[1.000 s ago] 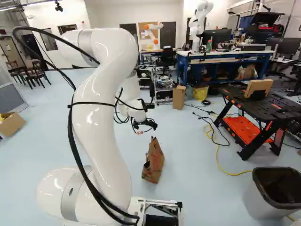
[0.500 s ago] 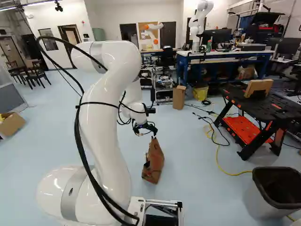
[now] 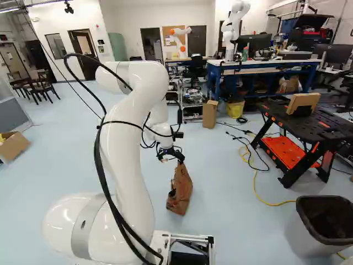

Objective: Pick up the grocery bag from the ground

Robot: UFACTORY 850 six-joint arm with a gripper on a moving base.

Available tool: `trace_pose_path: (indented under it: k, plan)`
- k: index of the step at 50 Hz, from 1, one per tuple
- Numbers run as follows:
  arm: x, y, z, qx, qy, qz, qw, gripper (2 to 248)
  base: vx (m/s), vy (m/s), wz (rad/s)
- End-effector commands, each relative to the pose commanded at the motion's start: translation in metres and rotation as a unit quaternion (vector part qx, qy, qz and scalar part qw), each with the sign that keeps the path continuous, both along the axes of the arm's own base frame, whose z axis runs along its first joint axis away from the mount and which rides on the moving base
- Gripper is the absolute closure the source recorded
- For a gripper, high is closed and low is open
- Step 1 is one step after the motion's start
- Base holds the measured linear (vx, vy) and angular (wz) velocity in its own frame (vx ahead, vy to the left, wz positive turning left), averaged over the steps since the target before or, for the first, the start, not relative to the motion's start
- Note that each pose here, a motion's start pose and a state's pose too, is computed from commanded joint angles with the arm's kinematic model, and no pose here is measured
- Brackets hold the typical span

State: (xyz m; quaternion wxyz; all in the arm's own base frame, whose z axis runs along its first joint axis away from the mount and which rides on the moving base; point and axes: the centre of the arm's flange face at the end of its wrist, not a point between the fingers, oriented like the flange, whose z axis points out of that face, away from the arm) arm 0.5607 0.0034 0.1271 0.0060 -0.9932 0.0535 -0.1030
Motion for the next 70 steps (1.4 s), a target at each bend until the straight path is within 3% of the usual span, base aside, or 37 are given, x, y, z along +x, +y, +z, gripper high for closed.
trace_pose_path:
  k: [22, 70]
  plan:
    - [0.014, 0.001, -0.034, 0.006, 0.03, -0.013, 0.9994, 3, 0.0, 0.0, 0.0]
    - [0.047, 0.001, -0.107, 0.006, 0.034, -0.014, 0.9993, 3, 0.0, 0.0, 0.0]
